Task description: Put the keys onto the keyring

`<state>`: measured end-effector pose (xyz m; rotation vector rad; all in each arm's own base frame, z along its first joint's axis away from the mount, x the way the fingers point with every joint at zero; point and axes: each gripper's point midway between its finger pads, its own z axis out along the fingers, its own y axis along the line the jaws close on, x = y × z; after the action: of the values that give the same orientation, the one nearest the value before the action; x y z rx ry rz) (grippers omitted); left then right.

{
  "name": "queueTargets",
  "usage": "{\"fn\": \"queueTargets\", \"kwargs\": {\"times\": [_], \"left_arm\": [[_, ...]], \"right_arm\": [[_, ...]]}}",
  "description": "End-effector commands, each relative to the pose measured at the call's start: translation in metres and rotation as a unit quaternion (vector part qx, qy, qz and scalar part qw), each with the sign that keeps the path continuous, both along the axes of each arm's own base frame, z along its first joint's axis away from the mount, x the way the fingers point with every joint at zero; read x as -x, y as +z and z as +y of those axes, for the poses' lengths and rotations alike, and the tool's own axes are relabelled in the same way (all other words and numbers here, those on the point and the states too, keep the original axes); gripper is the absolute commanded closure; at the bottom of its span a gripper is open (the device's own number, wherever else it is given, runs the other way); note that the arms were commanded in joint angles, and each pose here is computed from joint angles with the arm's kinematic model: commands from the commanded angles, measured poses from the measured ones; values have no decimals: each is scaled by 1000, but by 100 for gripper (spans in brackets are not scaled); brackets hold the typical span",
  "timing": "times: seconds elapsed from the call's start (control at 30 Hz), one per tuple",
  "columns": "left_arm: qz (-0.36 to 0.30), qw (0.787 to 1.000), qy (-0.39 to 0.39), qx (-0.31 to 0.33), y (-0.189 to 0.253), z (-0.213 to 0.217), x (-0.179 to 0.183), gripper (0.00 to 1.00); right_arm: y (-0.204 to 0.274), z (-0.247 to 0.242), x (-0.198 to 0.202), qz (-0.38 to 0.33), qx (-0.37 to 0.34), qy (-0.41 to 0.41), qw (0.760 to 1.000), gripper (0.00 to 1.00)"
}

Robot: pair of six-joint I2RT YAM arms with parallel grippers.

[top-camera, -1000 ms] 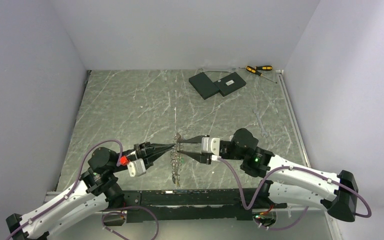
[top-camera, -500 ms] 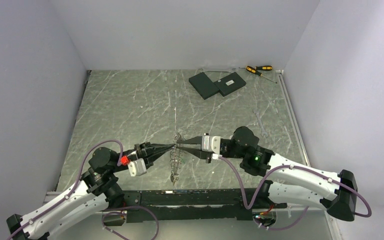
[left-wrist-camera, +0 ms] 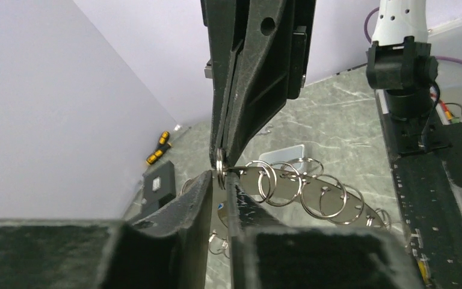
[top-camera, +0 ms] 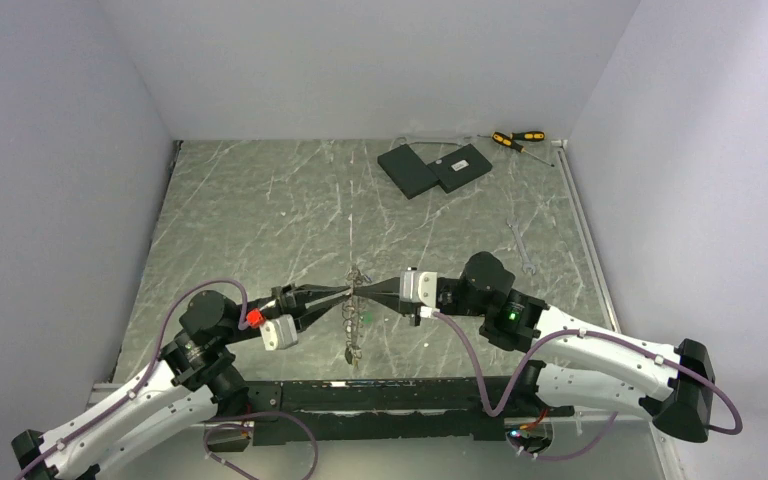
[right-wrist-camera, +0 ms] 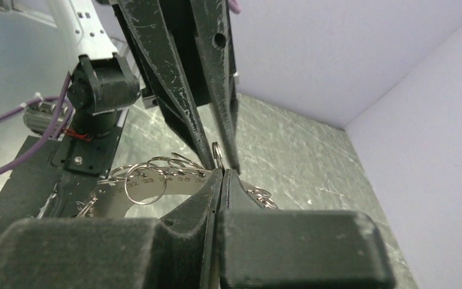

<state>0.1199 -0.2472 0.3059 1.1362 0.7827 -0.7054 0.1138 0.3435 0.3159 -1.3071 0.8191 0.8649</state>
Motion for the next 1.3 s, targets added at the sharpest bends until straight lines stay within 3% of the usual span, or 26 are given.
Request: {"fn": "queueTargets", "kwargs": {"times": [0.0,0.07,0.17,0.6,1.27], "left_arm": [[-24,999,3,-38,9,6,4,68],[-18,997,11,-71,2,8,1,56],[-7,990,35,-138,-13,15,-7,51],[49,970,57,-233,-23,13,-25,64],[114,959,98,-240,-64,-7,-58,71]], "right_arm": [[24,-1,-5,-27,-11,-14,999,100],[16,-1,-11,-32,13,-28,999,100],[1,-1,-23,-29,56,-55,996,100],[-27,1,-60,-43,157,-157,974,100],[-38,10,-64,-49,179,-173,967,100]]}}
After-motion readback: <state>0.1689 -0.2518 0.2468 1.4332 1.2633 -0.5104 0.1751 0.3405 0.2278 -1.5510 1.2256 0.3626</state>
